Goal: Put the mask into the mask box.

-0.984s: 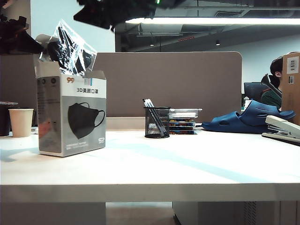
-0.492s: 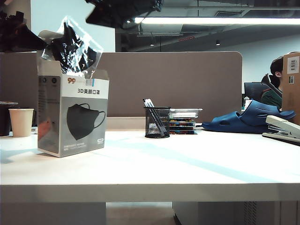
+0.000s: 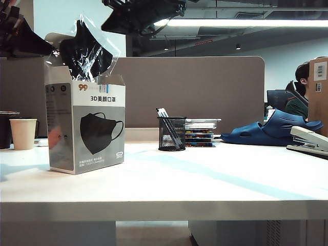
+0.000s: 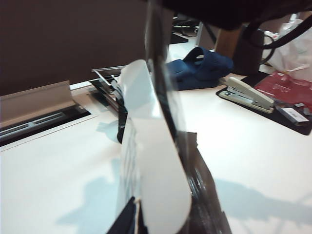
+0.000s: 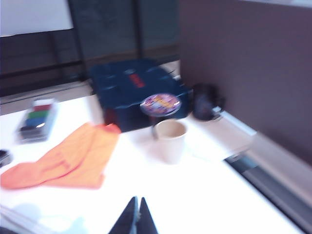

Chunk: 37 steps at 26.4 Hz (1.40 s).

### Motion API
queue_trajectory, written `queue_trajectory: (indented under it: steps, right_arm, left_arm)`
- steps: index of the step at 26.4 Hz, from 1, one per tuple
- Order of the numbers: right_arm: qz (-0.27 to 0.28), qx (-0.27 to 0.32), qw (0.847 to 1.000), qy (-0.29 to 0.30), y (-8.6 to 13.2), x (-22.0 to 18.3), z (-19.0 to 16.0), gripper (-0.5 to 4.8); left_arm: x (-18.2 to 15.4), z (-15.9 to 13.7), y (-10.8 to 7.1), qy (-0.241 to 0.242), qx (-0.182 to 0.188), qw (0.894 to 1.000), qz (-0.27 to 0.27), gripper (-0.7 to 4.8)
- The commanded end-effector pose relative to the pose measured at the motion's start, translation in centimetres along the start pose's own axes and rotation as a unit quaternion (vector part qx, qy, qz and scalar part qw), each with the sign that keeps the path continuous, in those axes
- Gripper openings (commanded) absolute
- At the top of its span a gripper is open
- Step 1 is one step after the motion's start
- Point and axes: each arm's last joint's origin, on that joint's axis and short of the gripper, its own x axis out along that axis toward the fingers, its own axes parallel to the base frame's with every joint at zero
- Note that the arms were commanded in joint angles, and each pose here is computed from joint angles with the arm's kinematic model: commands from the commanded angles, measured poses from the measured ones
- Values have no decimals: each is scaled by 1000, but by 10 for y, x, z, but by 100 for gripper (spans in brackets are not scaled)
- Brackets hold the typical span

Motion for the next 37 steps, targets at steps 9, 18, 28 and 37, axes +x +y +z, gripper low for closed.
queue_trajectory:
  steps: [9, 18, 28, 37]
  right_arm:
    - [82, 43, 994, 58, 19, 0, -4, -3]
    - [87, 62, 990, 95, 31, -11, 5, -3]
    - [71, 43, 990, 112, 33, -10, 2, -2]
    - [17, 19, 996, 87, 29, -10, 9, -3]
  left_arm:
    - [0, -2, 3, 13, -9, 999, 45, -6]
    - [-1, 3, 7, -2, 16, 994, 108, -6]
    - [-1, 6, 4, -15, 23, 998, 62, -6]
    - [0, 2, 1, -7, 8, 1000, 13, -6]
